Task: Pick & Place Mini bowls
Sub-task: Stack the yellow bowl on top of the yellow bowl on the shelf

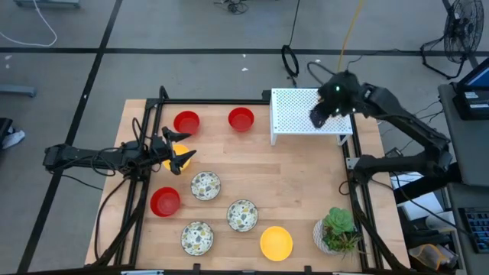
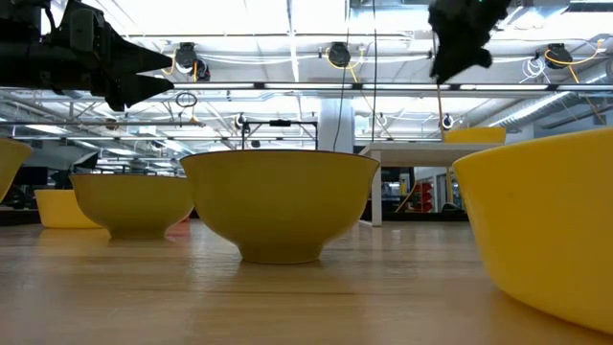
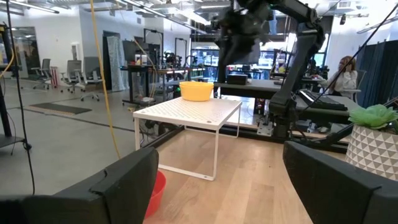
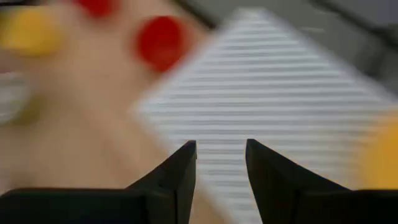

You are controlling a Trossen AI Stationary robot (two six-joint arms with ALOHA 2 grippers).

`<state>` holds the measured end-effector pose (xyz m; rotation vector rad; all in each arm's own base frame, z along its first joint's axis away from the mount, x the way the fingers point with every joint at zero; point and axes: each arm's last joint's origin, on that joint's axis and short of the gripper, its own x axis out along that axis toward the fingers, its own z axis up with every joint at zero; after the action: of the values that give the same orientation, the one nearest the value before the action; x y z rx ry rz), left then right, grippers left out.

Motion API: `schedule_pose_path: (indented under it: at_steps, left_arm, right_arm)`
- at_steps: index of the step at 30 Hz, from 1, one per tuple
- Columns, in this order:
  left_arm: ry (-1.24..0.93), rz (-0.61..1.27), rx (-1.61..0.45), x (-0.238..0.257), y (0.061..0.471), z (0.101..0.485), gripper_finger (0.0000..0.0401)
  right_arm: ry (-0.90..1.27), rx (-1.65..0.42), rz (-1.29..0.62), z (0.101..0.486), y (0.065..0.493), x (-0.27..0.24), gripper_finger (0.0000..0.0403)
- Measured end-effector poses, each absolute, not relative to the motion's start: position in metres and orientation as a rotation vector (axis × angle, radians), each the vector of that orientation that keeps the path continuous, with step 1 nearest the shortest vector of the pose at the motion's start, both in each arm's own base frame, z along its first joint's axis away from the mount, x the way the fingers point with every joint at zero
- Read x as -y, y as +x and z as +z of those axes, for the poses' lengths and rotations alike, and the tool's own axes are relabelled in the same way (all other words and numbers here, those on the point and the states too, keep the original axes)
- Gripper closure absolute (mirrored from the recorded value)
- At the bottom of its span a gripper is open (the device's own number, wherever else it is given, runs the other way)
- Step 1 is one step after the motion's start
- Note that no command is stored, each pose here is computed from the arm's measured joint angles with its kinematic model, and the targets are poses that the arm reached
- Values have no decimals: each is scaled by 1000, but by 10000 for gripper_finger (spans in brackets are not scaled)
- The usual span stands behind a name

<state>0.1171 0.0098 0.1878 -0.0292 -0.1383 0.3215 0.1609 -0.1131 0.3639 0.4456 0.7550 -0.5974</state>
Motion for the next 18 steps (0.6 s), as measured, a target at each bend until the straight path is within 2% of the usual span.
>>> schedule_pose_path:
  at_steps: [4, 10, 14, 18]
  left_arm:
    - [-29, 322, 139, -10, 117, 188, 52]
    - [-29, 322, 139, -10, 117, 188, 52]
    - [-29, 321, 138, -10, 117, 188, 52]
    - [-29, 321, 136, -10, 117, 188, 52]
  right_arm:
    - [465, -701, -364, 343, 185, 84, 277]
    - [447, -644, -98, 289, 224, 28, 277]
    - [440, -679, 52, 259, 237, -13, 277]
    - [381, -764, 120, 238, 246, -50, 277]
